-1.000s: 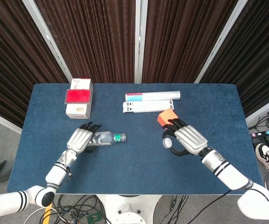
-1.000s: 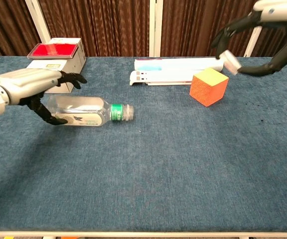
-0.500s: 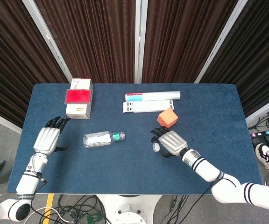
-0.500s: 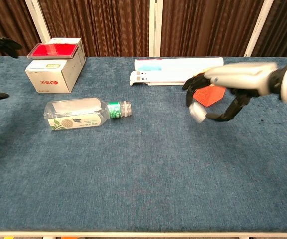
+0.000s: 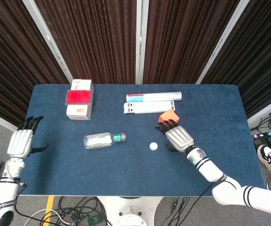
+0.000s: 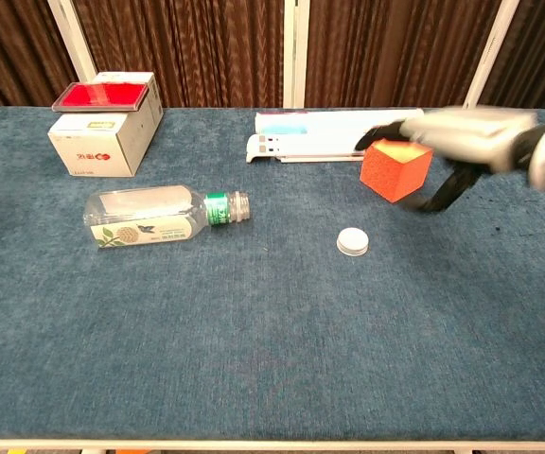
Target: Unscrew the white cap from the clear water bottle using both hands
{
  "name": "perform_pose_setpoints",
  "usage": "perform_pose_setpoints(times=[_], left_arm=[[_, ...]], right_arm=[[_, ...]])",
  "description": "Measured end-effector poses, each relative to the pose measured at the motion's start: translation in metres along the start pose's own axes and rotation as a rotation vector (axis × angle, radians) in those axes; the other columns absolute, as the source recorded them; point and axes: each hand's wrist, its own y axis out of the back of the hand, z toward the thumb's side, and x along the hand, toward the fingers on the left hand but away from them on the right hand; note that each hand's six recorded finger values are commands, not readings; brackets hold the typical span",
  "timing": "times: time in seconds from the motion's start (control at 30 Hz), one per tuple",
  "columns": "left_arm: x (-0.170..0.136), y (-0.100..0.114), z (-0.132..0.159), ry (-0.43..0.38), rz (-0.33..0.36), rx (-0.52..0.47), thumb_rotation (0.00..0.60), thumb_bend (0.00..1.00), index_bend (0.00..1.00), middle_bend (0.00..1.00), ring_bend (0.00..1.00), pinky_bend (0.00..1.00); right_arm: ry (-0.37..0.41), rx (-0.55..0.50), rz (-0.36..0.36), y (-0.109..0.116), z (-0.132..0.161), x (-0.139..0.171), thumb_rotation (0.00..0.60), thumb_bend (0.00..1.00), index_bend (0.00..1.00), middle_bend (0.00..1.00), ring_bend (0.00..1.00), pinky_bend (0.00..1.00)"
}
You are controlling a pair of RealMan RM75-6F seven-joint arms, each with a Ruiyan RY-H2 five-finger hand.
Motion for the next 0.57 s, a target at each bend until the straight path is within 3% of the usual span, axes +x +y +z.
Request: perform_pose_setpoints(times=[0.17, 0.27, 0.4, 0.57], left_arm=[[-0.019, 0.018, -0.039, 0.048, 0.034, 0.061, 0.600, 0.18, 0.13, 0.16, 0.06, 0.13], [-0.038, 0.025, -0.060, 0.075, 0.049, 0.090, 0.600, 0.18, 0.13, 0.16, 0.06, 0.12], [-0.065, 0.032, -0.079, 0.117, 0.064, 0.107, 0.600, 0.18, 0.13, 0.16, 0.06, 0.12], [-0.096, 0.037, -0.078, 0.141, 0.083, 0.102, 0.600, 0.18, 0.13, 0.16, 0.06, 0.12]], right_arm=[[-0.109, -0.026, -0.148, 0.037, -0.048, 0.053, 0.600, 0.37, 0.01, 0.01, 0.00, 0.00], [-0.175, -0.039, -0.222, 0.049, -0.073, 0.095, 0.600, 0.37, 0.00, 0.00, 0.00, 0.00], [-0.249, -0.054, -0.301, 0.055, -0.093, 0.152, 0.600, 0.37, 0.00, 0.00, 0.00, 0.00], [-0.327, -0.089, -0.374, 0.051, -0.101, 0.214, 0.600, 0.37, 0.00, 0.00, 0.00, 0.00]])
